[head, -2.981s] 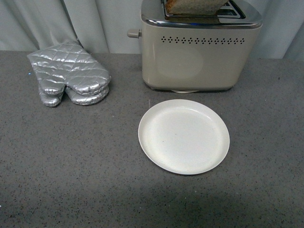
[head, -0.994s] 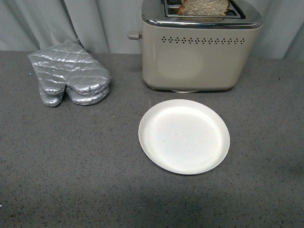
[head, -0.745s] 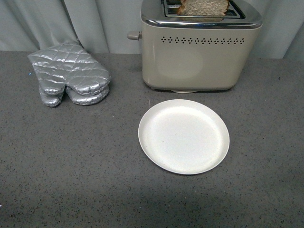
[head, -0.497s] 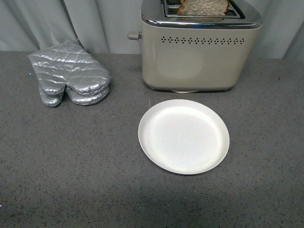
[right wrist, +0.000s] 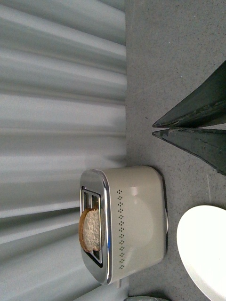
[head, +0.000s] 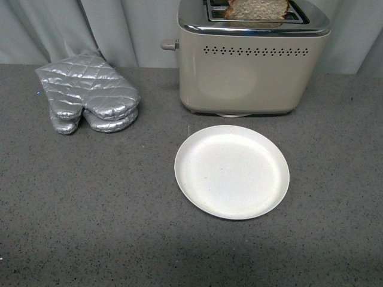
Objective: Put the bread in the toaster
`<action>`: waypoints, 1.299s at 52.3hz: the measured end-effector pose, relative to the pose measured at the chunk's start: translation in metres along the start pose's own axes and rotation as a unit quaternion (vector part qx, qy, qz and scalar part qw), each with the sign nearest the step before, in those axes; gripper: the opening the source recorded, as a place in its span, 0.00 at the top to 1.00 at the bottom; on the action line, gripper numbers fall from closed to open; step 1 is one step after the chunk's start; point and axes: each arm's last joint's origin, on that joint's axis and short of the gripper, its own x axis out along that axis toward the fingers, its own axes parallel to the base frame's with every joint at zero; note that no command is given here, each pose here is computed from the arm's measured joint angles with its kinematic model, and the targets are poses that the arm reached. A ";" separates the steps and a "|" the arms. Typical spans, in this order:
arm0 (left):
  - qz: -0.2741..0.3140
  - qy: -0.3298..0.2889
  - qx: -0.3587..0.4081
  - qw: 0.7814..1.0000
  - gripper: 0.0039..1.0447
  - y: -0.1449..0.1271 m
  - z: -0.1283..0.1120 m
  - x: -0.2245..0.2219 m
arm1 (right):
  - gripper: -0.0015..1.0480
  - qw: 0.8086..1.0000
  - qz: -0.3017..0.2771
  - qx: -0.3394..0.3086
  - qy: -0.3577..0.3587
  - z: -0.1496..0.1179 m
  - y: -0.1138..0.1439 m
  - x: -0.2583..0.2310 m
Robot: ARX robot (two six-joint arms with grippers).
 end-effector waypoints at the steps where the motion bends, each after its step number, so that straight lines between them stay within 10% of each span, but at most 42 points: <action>1: 0.000 0.000 0.000 1.000 0.06 0.000 0.000 0.000 | 0.99 1.000 0.000 0.000 0.000 0.000 0.000 0.000; 29: 0.000 0.000 0.000 1.000 0.06 0.000 0.000 0.000 | 0.99 1.000 0.000 0.000 0.004 -0.003 0.000 -0.017; 57: 0.000 0.000 0.000 1.000 0.06 0.000 0.000 0.000 | 0.09 1.000 0.000 0.000 0.003 -0.003 0.000 -0.017; 68: 0.000 0.000 0.000 1.000 0.06 0.000 0.000 0.000 | 0.09 1.000 0.000 0.000 0.003 -0.003 0.000 -0.017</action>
